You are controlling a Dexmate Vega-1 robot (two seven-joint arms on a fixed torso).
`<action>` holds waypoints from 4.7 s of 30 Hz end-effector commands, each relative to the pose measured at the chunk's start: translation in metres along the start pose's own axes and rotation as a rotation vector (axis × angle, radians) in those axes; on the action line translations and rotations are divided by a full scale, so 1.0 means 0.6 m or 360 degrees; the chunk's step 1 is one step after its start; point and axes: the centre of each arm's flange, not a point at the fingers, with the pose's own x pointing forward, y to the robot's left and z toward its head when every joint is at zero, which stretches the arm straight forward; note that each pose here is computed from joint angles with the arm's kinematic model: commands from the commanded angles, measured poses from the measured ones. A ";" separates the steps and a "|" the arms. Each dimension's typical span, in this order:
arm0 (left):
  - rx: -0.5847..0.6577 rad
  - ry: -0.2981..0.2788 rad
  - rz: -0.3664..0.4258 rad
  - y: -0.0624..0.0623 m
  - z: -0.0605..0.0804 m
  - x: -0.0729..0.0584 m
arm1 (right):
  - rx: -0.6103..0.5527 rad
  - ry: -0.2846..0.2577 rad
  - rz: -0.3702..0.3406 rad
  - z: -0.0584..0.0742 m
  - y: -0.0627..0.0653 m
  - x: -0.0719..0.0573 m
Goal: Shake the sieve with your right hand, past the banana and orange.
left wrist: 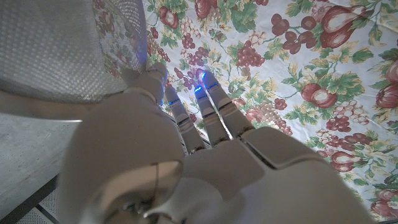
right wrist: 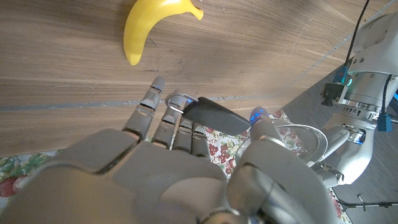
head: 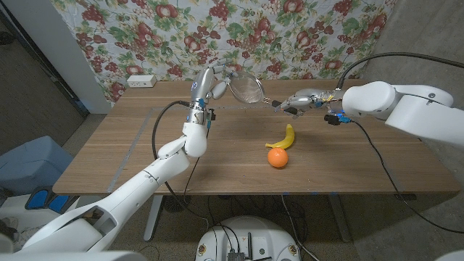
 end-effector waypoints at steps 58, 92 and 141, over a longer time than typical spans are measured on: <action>-0.0129 -0.0121 -0.0111 -0.031 0.044 0.002 | -0.0145 0.0064 -0.0225 0.020 0.019 0.013; -0.0110 -0.0138 -0.0228 -0.029 0.055 0.001 | -0.0371 0.0058 -0.0561 0.026 0.035 -0.008; -0.0371 -0.0025 -0.0517 0.023 0.000 -0.012 | -0.0466 0.0212 -0.0771 0.021 0.032 0.021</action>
